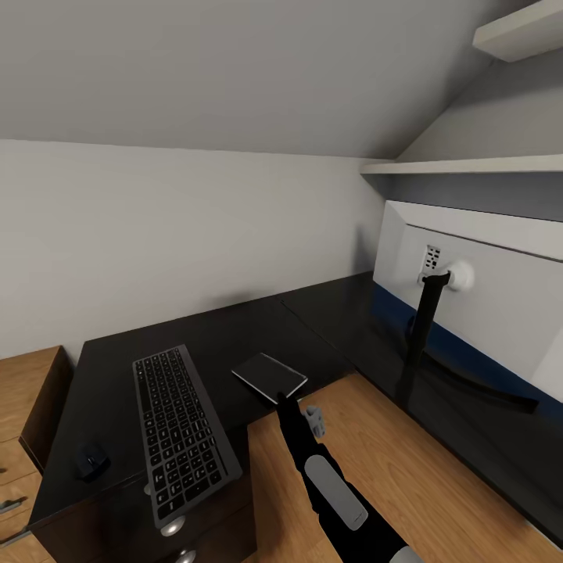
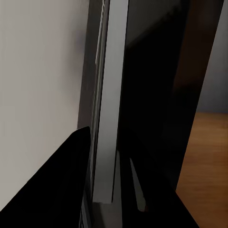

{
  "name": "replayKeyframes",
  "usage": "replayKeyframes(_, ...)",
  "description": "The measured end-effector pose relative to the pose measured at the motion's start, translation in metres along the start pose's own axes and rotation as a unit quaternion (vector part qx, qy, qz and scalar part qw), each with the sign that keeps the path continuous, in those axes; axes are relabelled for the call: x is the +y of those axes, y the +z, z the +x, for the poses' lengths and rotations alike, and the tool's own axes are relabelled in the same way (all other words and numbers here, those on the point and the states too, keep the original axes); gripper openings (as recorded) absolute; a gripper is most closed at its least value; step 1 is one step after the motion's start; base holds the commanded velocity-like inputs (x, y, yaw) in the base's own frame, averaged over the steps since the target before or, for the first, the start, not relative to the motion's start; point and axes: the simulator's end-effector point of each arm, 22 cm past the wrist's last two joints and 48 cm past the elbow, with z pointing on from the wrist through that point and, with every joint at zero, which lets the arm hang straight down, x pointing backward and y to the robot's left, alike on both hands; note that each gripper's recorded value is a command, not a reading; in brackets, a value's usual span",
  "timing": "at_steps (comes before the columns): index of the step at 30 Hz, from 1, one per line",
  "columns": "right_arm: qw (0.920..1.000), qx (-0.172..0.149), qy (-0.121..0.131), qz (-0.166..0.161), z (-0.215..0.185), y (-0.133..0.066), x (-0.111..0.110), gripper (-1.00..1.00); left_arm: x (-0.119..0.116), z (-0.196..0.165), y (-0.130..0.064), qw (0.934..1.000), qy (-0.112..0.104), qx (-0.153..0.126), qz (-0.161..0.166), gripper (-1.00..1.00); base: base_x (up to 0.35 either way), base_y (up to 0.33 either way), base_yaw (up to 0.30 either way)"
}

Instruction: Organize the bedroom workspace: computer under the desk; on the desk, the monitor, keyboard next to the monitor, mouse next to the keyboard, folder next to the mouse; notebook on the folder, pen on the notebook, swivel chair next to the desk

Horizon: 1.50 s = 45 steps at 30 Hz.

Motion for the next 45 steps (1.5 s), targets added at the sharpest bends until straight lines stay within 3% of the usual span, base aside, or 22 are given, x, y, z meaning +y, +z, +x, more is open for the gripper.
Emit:
replayKeyframes(34,1.0000,0.001,-0.003,0.000,0.0003,0.0000,0.0000,-1.00,0.0013,-0.0006,0.0004,1.0000,0.000,-0.001,-0.001,1.00,-0.023,-0.006,0.000)
replayKeyframes(35,1.0000,0.001,-0.003,0.000,0.0003,0.0000,0.0000,1.00,0.0013,-0.0005,0.0003,1.0000,0.000,-0.001,-0.001,1.00,0.000,0.000,0.000)
replayKeyframes(45,0.9999,0.001,-0.013,0.003,0.0003,0.0000,-0.0034,1.00,0.0012,-0.0006,0.0005,1.0000,0.000,-0.001,-0.001,1.00,0.000,0.000,0.000)
